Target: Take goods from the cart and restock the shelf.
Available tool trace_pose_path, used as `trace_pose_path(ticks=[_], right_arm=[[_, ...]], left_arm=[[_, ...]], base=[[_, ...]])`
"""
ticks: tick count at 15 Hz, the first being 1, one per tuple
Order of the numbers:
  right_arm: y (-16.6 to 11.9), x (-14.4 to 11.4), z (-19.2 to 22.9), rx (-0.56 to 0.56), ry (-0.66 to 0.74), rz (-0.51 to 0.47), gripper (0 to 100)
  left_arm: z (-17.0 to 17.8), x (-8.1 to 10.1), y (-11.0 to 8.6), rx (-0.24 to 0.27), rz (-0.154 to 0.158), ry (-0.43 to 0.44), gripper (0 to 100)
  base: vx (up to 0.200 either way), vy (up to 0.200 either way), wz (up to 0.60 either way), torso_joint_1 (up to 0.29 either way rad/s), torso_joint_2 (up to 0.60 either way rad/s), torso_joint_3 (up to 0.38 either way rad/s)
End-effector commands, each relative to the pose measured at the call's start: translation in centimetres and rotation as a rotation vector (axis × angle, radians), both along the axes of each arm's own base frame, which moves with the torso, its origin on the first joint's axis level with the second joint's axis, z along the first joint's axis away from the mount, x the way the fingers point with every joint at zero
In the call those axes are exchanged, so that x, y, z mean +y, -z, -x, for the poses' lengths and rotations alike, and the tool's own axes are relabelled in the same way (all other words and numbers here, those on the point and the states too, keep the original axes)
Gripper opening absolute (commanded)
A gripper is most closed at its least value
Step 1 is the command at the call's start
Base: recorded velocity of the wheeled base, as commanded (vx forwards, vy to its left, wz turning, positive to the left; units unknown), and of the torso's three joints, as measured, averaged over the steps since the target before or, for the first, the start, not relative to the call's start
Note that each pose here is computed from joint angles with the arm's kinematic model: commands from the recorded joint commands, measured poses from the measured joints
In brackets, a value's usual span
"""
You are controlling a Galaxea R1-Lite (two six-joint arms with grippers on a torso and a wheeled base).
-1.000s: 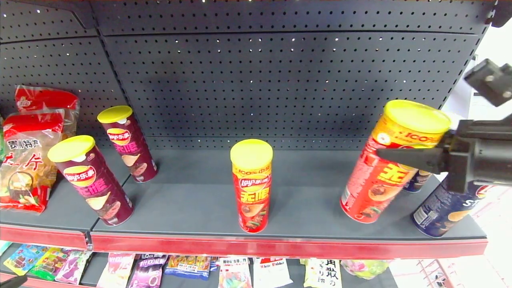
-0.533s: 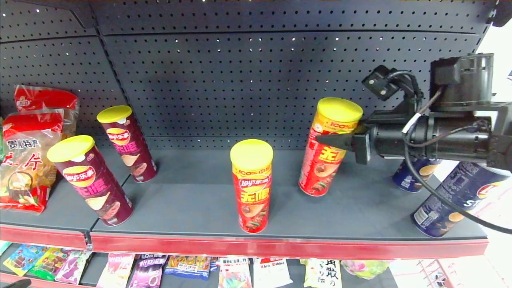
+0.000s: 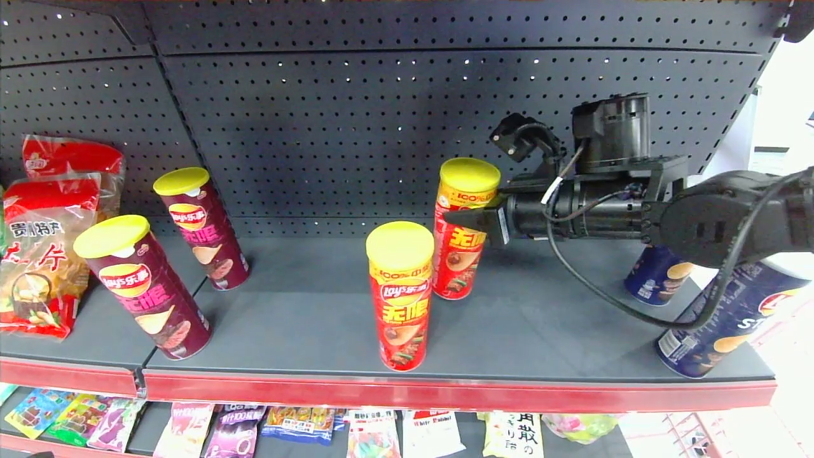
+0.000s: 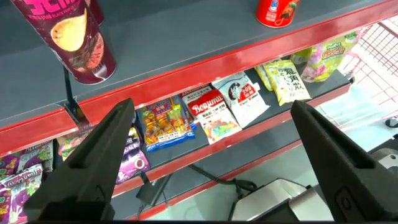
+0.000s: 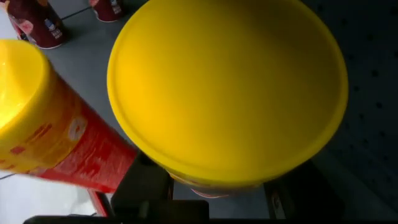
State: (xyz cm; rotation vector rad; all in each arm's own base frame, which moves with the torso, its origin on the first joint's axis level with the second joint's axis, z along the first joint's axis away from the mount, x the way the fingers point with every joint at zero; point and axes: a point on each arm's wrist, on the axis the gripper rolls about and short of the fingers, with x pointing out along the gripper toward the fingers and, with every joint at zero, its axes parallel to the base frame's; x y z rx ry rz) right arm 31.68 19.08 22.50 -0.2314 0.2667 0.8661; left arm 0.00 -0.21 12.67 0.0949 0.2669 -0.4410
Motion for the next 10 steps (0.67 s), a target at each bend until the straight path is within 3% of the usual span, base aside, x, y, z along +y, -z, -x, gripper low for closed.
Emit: trace_pose_path(ticks=[1,4,10], right_arm=[[1.0,1.3,-1.2,0.01,-0.015,0.009,0],[1.5,2.2,-1.4,0.015,-0.033,0.016,0],[2.2,3.8,-2.3,0.008,-0.036,0.021,0]], left_arm=[[0.1,0.1,0.2,-0.008,0.003,0.0,100],[0.1,0.0,0.2,0.006,0.03,-0.005,100],[0.2,0.1,0.2,0.002,0.032,-0.007,100]], base=[[0.0,0.0,0.0,0.0,0.0,0.0],[0.0,0.0,0.0,0.0,0.0,0.0],[0.0,0.0,0.0,0.0,0.0,0.0]])
